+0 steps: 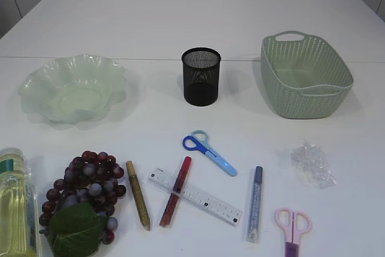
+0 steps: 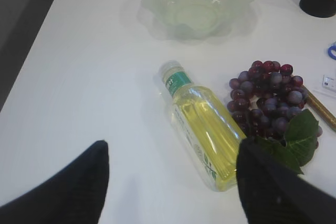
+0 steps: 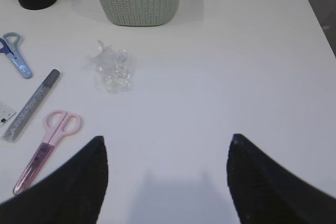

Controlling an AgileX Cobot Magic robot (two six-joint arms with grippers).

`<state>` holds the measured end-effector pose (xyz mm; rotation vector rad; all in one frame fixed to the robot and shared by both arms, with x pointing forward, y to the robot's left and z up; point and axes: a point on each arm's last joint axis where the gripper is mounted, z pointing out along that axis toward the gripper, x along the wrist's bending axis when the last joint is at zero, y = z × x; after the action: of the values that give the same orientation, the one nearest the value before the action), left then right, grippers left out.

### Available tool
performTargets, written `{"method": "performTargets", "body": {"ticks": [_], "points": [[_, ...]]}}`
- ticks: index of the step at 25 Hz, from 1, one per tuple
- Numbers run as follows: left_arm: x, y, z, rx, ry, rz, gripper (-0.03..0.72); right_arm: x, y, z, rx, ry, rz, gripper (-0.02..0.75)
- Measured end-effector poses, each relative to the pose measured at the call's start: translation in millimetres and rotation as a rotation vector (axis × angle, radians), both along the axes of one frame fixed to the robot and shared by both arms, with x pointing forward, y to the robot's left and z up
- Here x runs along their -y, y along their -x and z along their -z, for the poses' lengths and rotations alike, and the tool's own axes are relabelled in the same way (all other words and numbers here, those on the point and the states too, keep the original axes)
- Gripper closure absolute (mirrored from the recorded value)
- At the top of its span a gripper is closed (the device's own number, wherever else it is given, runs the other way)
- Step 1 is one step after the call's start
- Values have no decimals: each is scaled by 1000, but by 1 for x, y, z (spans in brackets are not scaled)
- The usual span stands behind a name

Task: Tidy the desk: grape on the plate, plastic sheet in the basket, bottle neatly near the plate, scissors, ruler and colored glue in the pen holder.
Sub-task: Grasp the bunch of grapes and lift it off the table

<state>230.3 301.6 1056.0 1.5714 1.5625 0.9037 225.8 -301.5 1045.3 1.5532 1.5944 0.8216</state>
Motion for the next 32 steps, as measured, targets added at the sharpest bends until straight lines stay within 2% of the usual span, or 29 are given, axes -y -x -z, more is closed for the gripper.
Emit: {"method": "performTargets", "body": {"ticks": [19,26,30,32], "points": [[0,0,0,0,0,0,133,0,0,0,0,0,0,190],[0,0,0,0,0,0,135,-3,0,0,4,-44,-6,190],[0,-5,-1,-29,-1,0,179,-3,-1,-1,12,-55,-9,190],[1,-15,-2,-80,3,3,190,-3,-6,-5,-1,-56,-8,190]]}}
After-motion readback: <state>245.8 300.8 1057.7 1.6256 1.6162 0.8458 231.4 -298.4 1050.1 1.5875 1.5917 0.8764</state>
